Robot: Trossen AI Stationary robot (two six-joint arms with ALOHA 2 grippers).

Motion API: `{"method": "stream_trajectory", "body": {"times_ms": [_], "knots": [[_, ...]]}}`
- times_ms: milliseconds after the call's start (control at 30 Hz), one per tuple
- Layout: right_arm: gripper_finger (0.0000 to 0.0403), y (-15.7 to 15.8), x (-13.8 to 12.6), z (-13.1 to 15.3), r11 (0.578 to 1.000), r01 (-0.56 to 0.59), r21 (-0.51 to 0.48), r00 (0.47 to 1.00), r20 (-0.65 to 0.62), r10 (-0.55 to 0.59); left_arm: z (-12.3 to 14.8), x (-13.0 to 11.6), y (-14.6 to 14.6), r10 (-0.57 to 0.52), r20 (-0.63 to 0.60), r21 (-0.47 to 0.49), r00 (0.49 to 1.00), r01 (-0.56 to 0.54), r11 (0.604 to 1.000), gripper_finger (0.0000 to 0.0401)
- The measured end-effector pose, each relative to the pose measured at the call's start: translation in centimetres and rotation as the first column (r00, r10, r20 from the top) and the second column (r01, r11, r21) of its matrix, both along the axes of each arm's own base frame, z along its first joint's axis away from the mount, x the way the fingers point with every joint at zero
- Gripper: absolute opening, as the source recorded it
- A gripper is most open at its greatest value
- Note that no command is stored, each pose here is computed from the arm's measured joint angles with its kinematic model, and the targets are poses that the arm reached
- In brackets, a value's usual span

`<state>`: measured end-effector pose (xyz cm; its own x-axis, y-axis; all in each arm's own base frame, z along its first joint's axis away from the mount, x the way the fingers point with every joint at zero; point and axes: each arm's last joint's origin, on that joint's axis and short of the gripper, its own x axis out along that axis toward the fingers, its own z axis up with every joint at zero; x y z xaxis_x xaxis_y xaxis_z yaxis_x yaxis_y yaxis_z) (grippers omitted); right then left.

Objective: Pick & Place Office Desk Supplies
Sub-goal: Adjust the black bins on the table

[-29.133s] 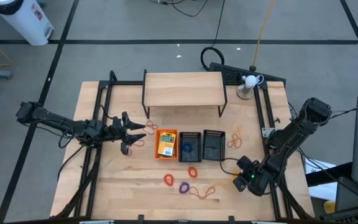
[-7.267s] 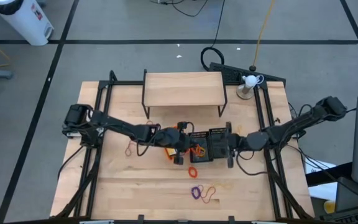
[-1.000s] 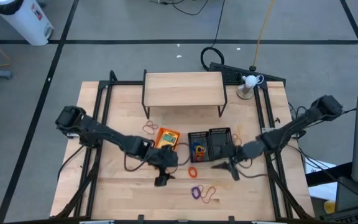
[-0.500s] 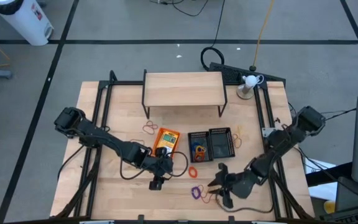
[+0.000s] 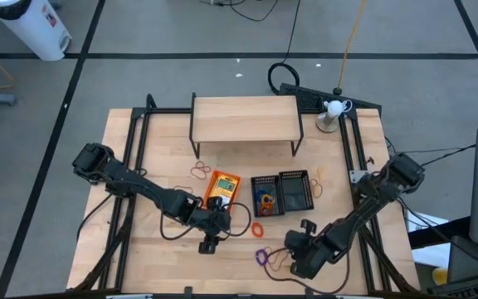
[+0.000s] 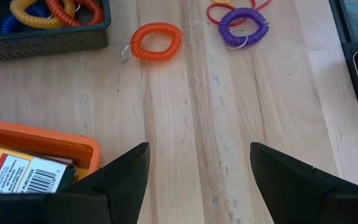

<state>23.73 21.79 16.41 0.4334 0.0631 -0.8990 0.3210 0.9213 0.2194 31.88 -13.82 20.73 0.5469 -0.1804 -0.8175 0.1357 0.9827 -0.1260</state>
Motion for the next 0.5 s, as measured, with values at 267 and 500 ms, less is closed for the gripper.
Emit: {"method": "stream_trajectory", "body": {"times_ms": [267, 500], "knots": [[0.0102, -0.6, -0.3, -0.5, 0.999, 0.028, -0.044, 0.998, -0.062, -0.031, 0.0, 0.0, 0.0, 0.009, -0.002, -0.006, 1.000, -0.009, 1.000, 0.0278], [0.0102, -1.3, 0.2, -0.5, 0.999, 0.016, -0.046, 0.996, -0.082, -0.019, 0.0, 0.0, 0.0, 0.018, -0.004, -0.012, 1.000, -0.018, 1.000, 0.0278]]}}
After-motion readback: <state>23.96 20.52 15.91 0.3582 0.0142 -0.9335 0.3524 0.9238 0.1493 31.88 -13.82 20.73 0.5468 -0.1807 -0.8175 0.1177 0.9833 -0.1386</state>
